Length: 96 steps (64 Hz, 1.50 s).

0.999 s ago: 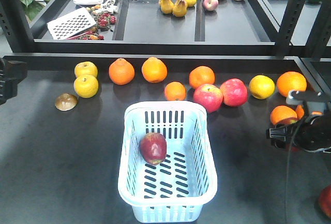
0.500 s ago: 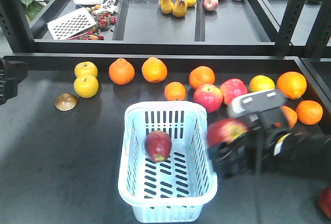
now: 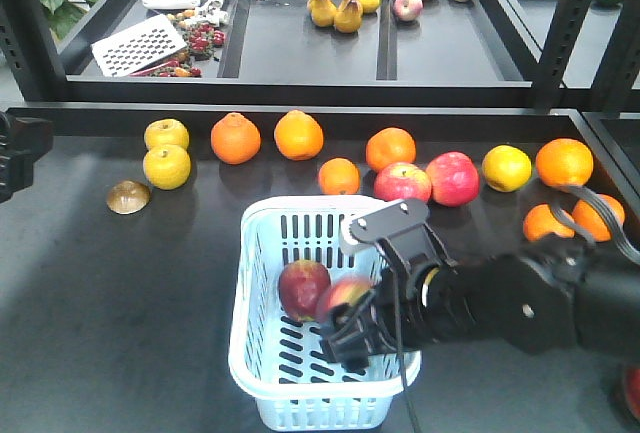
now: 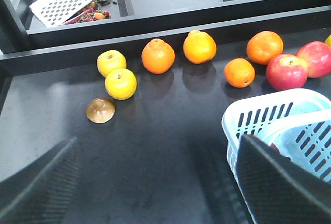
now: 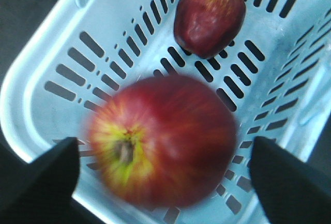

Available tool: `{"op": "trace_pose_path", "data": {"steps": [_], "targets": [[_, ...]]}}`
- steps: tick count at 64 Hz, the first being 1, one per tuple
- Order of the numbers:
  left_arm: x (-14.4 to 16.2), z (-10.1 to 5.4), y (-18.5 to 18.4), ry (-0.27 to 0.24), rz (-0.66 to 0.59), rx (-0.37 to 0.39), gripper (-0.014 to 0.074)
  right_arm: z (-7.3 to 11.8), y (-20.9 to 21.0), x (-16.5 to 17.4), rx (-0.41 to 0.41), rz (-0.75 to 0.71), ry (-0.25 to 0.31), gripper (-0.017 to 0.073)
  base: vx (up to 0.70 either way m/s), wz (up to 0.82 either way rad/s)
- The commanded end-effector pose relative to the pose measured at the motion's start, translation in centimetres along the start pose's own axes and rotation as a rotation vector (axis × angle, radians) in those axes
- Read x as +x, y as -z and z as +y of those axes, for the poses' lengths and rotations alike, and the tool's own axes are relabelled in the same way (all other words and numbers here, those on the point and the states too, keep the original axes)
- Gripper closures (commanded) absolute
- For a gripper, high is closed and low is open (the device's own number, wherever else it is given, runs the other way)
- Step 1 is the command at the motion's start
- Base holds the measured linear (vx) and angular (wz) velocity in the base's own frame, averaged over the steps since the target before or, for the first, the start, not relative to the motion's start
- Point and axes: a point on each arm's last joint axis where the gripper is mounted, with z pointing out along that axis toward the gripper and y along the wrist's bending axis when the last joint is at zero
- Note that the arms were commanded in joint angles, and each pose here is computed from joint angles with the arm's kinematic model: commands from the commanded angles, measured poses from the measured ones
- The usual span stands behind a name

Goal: Pick three apples into basket with both arms
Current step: 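Carry the second red apple into the basket and open the gripper, then reach the right gripper to a third red apple and grasp it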

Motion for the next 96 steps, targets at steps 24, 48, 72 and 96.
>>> {"op": "trace_pose_path", "data": {"steps": [24, 48, 72, 96], "targets": [[-1.1, 0.0, 0.6, 0.002, -0.087, 0.015, 0.0004, -2.9, 5.6, -0.7, 0.168, 0.054, -0.021, -0.0155, 0.0, 0.0], [-1.1, 0.0, 0.6, 0.002, -0.087, 0.015, 0.0004, -15.4, 11.1, 2.8, 0.498, 0.102, -0.448, -0.0141, 0.0, 0.0], [-1.1, 0.0, 0.6, 0.002, -0.087, 0.015, 0.0004, -23.6, 12.5, 8.8, 0.607, 0.216, -0.813, -0.0127, 0.0, 0.0], [-1.1, 0.0, 0.6, 0.002, -0.087, 0.015, 0.0004, -26.5, 8.5, 11.3, 0.573, 0.329, -0.874, -0.0112, 0.0, 0.0]]}}
